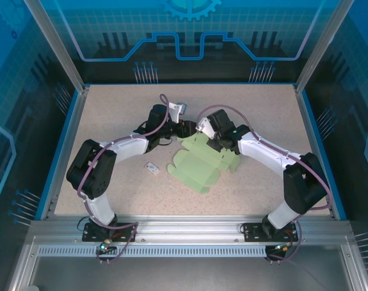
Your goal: Fold the paper box
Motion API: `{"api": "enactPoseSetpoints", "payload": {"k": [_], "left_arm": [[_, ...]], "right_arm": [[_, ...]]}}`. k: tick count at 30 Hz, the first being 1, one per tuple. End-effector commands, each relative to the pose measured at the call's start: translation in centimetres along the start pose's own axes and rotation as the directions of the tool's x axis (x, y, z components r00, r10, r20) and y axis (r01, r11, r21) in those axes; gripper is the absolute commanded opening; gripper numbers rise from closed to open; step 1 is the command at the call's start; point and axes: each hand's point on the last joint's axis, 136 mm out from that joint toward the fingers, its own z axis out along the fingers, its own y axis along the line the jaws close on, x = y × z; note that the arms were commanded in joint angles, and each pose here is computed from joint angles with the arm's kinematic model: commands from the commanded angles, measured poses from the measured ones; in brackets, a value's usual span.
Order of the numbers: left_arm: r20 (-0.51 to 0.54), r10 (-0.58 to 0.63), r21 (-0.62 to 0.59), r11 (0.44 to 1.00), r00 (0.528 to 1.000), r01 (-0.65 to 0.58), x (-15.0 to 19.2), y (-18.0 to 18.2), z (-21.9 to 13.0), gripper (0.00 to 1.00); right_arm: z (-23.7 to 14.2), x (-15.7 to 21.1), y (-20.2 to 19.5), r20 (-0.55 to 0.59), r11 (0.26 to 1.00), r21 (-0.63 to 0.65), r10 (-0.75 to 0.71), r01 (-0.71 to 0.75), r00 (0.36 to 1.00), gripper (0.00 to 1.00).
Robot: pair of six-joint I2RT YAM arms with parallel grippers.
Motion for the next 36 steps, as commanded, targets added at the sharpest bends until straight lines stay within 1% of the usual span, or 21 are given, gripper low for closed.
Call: {"api": "enactPoseSetpoints", "payload": {"k": [1,9,15,20,24,27,30,33,36], "left_arm": [[-0.012,-0.019,0.052,0.998,1.0,0.019,0.4,-1.2,0.3,0.46],[-0.025,-0.033,0.09,0.995,0.999,0.035,1.2,-2.5,1.4,0.45],[-0.018,-0.06,0.127,0.99,0.998,0.062,1.1,-2.9,1.8,0.45],[-0.002,-0.053,0.101,0.994,0.999,0.053,0.8,-2.3,0.7,0.48],[0.006,-0.031,0.041,0.999,1.0,0.03,1.2,-1.1,-0.7,0.5],[-0.007,-0.003,-0.011,1.0,1.0,0.003,2.4,-0.1,-1.6,0.52],[-0.028,0.019,-0.033,0.999,0.999,-0.02,3.9,0.6,-2.1,0.53],[-0.052,0.047,-0.046,0.998,0.998,-0.049,5.1,1.2,-2.2,0.53],[-0.061,0.097,-0.041,0.994,0.993,-0.099,5.5,1.2,-2.0,0.54]], "right_arm": [[-1.5,-1.5,-1.7,0.05,0.998,0.023,0.063,-0.064,0.997,0.06],[-1.6,-1.9,-1.6,0.067,0.995,0.009,0.096,-0.097,0.993,0.05],[-1.6,-1.9,-1.3,0.087,0.993,-0.018,0.12,-0.119,0.989,0.05],[-1.7,-1.0,-1.9,0.076,0.991,-0.012,0.137,-0.137,0.988,0.05],[-1.9,-0.3,-2.2,0.058,0.988,-0.018,0.153,-0.152,0.986,0.05],[-2.2,0.0,-2.2,0.043,0.981,-0.059,0.189,-0.186,0.981,0.05],[-2.4,0.3,-2.1,0.026,0.963,-0.125,0.242,-0.237,0.97,0.05],[-3.1,0.2,-2.1,0.011,0.94,-0.189,0.29,-0.283,0.957,0.05],[-4.2,0.2,-2.2,-0.008,0.911,-0.248,0.338,-0.33,0.941,0.05]]}}
